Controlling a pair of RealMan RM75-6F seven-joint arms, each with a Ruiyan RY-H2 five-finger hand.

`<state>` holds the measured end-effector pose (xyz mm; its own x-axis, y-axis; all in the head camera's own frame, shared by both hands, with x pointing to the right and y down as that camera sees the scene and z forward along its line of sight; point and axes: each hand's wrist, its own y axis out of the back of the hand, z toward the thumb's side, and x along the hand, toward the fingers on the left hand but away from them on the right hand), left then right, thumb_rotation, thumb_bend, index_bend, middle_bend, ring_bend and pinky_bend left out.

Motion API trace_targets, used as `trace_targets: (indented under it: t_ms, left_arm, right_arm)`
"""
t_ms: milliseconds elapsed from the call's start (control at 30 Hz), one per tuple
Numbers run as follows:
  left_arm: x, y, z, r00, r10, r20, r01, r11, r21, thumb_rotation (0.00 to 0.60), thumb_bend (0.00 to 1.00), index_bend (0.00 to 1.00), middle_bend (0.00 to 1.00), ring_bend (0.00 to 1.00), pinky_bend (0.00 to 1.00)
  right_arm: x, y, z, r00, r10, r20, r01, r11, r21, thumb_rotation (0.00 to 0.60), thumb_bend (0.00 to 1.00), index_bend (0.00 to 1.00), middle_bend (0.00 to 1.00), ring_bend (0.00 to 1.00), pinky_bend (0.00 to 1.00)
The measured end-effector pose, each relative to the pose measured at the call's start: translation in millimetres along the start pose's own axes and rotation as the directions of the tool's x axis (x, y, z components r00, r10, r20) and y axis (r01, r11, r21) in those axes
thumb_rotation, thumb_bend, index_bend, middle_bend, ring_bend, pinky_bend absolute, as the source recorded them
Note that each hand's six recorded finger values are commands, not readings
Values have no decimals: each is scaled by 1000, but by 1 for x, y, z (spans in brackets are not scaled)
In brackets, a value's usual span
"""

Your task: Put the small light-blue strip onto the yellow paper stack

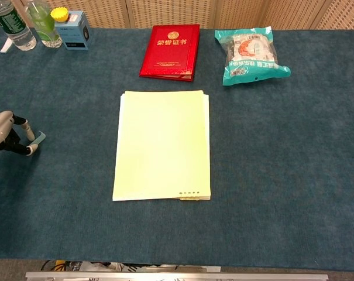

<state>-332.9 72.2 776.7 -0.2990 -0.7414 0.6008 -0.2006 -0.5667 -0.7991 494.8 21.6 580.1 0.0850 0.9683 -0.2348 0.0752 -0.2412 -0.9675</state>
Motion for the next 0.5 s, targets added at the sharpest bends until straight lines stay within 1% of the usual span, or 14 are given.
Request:
trace_targets:
  t_ms: [133, 267, 500]
  left_arm:
    - [0, 0, -2, 1000, -1, -6, 1, 1000, -1, 587, 295, 513, 1000, 1000, 1000]
    - [0, -1, -1, 1000, -4, -8, 4, 1000, -6, 599, 327, 530, 1000, 1000, 1000]
    - [2, -3, 1, 1000, -9, -8, 9, 1000, 1, 600, 328, 548, 1000, 1000, 1000]
  right_arm:
    - [0, -1, 1, 1000, 2, -1, -2, 1000, -1, 600, 89, 155, 262, 119, 225]
    - [1, -1, 1, 1000, 3, -1, -3, 1000, 0, 600, 89, 155, 262, 119, 225]
    - [2, 0, -1, 1000, 1, 6, -1, 1000, -1, 600, 89, 155, 262, 119, 225]
